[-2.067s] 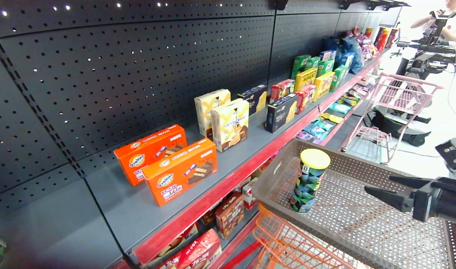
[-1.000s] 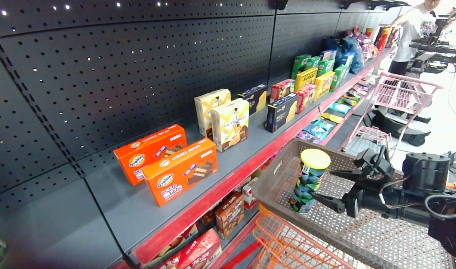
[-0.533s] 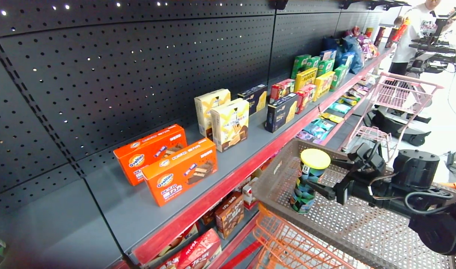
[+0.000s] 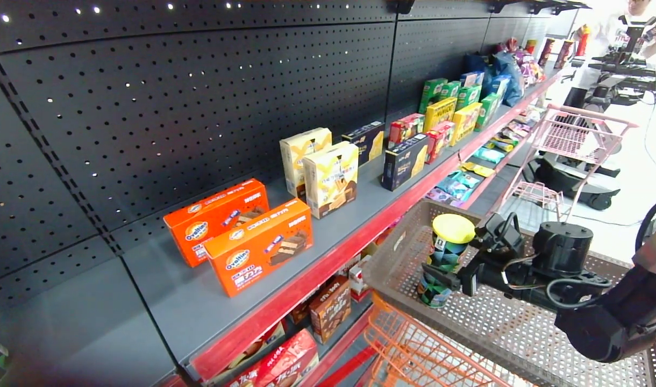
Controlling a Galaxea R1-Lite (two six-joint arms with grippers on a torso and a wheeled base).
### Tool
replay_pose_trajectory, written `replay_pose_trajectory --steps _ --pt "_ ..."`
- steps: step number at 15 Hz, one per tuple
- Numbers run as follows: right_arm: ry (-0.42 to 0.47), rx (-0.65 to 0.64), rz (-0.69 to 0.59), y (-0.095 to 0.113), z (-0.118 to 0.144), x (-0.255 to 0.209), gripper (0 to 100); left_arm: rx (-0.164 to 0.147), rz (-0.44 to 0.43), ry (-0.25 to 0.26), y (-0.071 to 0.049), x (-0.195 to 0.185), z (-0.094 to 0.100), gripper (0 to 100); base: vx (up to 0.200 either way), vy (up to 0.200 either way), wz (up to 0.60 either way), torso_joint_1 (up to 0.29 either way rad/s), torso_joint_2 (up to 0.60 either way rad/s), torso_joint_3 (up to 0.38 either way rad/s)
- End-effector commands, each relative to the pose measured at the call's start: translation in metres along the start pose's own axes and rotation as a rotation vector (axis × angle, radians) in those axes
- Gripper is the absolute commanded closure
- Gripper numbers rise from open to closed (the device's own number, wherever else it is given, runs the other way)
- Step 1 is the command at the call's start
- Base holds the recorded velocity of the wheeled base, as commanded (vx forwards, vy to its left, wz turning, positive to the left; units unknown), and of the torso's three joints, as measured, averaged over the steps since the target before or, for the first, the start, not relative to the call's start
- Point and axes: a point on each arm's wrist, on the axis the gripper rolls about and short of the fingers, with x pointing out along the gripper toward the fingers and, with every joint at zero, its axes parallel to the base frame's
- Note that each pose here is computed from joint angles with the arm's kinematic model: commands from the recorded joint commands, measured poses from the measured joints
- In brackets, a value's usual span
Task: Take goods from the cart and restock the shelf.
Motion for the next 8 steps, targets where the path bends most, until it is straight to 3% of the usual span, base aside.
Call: replay_pose_trajectory --steps 1,8 --pt "0.019 0.012 0.013 0.001 -0.010 0.008 0 0.000 0.001 0.001 0.000 0.000 0.000 0 0.000 0.000 0.00 0.000 0.00 0.000" --pt "-0.002 0.031 0.002 -0.005 -0.017 0.022 0 0.000 -0.001 0.001 0.000 0.000 0.000 0 0.000 0.000 0.00 0.000 0.00 0.000"
